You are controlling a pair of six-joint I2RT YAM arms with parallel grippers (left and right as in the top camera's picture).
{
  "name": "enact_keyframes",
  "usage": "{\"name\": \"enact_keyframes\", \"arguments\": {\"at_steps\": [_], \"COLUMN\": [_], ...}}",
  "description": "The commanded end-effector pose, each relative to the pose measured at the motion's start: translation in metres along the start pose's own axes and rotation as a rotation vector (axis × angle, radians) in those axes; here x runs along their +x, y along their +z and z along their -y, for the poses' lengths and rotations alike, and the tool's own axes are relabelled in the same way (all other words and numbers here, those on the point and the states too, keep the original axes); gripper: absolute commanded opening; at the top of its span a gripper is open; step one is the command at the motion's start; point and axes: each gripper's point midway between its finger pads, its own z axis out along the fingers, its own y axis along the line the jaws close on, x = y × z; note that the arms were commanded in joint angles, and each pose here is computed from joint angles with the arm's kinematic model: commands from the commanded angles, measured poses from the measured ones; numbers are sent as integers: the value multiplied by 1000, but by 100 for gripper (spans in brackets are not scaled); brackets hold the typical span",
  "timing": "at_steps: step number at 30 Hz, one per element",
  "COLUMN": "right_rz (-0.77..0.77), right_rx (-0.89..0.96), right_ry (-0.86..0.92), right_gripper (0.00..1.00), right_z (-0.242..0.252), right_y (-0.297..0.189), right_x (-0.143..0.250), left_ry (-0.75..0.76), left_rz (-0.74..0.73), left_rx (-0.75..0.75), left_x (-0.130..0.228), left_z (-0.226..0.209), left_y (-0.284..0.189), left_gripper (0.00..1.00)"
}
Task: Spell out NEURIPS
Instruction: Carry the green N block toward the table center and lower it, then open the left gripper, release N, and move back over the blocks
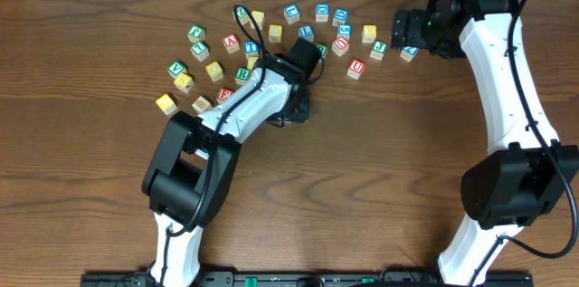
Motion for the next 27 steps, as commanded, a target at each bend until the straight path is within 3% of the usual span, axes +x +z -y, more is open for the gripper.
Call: {"name": "enact_keyframes", "arguments": {"at_steps": [1,15,27], "right_rz": [3,6,8], "right_rx": [10,9,1], "right_ry": [10,10,-7], "right_gripper": [99,99,99], "right_z": [1,0,-8], "right_y": [1,1,1], "right_x": [-2,-3,-1], "left_ry": [10,-40,-176], "left_rz": [1,190,314], "left_rx": [-5,75,62], "left_x": [-2,-40,-64], "left_z": [0,-10,-89], "left_y": [-1,-85,-157], "left_gripper": [49,58,61]}}
